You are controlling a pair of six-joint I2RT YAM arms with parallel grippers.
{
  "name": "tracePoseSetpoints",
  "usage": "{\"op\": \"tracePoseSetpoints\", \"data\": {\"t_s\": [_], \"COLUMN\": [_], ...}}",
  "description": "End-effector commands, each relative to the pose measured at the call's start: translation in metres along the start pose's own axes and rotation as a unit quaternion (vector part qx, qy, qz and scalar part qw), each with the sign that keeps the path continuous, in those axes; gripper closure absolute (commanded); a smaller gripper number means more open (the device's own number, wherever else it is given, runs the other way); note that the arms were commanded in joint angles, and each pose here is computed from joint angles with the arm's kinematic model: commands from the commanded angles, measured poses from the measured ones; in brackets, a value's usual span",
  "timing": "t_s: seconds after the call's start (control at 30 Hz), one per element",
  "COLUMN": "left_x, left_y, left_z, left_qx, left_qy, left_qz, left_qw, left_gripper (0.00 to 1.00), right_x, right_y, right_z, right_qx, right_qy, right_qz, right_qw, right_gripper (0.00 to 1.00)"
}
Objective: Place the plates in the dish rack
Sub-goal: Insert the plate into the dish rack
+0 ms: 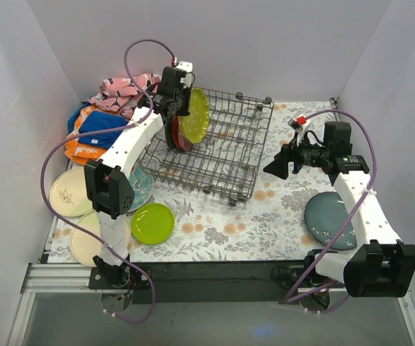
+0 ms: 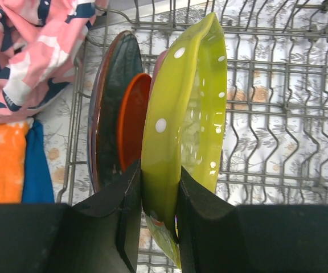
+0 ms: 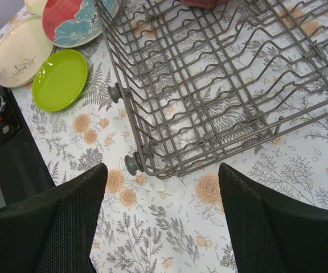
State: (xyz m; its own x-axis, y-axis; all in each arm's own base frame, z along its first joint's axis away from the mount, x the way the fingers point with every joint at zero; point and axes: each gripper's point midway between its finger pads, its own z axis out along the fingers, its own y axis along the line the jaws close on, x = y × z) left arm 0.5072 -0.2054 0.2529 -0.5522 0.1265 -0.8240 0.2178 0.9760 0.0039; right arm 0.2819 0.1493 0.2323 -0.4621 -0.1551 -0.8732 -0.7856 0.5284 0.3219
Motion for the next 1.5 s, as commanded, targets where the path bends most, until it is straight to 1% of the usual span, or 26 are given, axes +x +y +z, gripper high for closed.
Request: {"op": "tracePoseSetpoints", "data": {"t_s": [0.0,0.27,0.4,0.53,0.73,0.93,1.47], "left_x": [-0.076,-0.073,-0.073,-0.077,-0.074,-0.065,-0.02], "left_y": [-0.009,-0.017,-0.012,-0.009,-0.005,-0.005,-0.01], "left_z": [-0.029,-0.017,-0.015,-0.015,-0.014,-0.008,0.021], "left_qx": [-0.019,-0.075,-0.1,-0.111,-0.131,-0.135,-0.131], "left_qy": [-0.128,-0.138,-0.141,-0.15,-0.147,-0.138,-0.087], "left_qz": [0.01,0.05,0.045,0.041,0.048,0.053,0.073], "left_qw": [0.992,0.986,0.984,0.982,0.979,0.98,0.985], "left_gripper": [1.0,1.0,1.0,1.0,1.0,1.0,1.0], "right_x": [0.002,0.008,0.011,0.013,0.013,0.015,0.016], "right_y": [-0.002,-0.005,-0.005,-0.006,-0.007,-0.009,-0.009], "right_z": [0.001,0.001,0.002,0.002,0.003,0.003,0.003], "right_qx": [-0.001,0.004,0.005,0.005,0.006,0.007,0.009], "right_qy": [0.0,0.005,0.007,0.01,0.011,0.013,0.014], "right_qz": [-0.001,0.002,0.003,0.006,0.006,0.008,0.006], "right_qw": [1.0,1.0,1.0,1.0,1.0,1.0,1.0], "right_gripper": [0.16,0.16,0.16,0.16,0.16,0.16,0.16]}}
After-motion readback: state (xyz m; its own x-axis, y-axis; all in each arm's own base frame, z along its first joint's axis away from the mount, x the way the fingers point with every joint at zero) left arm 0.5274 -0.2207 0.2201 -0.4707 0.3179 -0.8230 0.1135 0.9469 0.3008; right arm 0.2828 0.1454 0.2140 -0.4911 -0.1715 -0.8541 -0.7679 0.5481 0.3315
